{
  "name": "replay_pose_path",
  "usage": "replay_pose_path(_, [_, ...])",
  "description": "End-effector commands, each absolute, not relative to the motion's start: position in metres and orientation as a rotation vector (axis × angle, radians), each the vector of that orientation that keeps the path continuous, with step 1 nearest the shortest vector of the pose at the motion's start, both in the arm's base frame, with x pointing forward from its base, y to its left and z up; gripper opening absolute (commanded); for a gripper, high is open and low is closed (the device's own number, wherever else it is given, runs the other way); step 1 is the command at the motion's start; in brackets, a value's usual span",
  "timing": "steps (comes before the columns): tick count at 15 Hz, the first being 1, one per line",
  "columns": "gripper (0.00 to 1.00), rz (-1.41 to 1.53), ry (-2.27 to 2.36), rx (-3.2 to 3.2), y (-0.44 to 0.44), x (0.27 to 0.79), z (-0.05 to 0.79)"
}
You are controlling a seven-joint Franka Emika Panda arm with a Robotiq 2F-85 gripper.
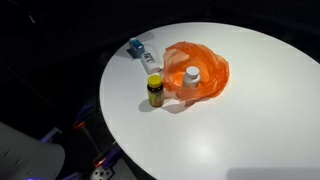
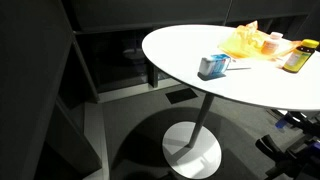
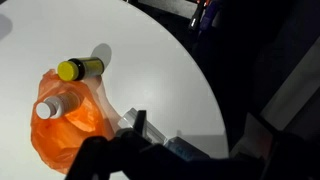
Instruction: Put the brown bottle in the plastic
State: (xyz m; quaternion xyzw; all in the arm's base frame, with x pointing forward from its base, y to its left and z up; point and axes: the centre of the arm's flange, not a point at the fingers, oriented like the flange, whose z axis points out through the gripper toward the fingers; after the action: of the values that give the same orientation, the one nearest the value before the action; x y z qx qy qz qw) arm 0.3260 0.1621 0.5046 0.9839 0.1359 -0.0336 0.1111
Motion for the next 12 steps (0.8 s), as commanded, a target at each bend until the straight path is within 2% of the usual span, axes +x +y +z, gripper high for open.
replay_pose_path(1, [1.00,-0.098,0.399,2.890,0.1621,0.3260,0.5046])
replay_pose_path(12, [1.00,-0.107,0.393,2.887,0.1583,0.3319,0.5122])
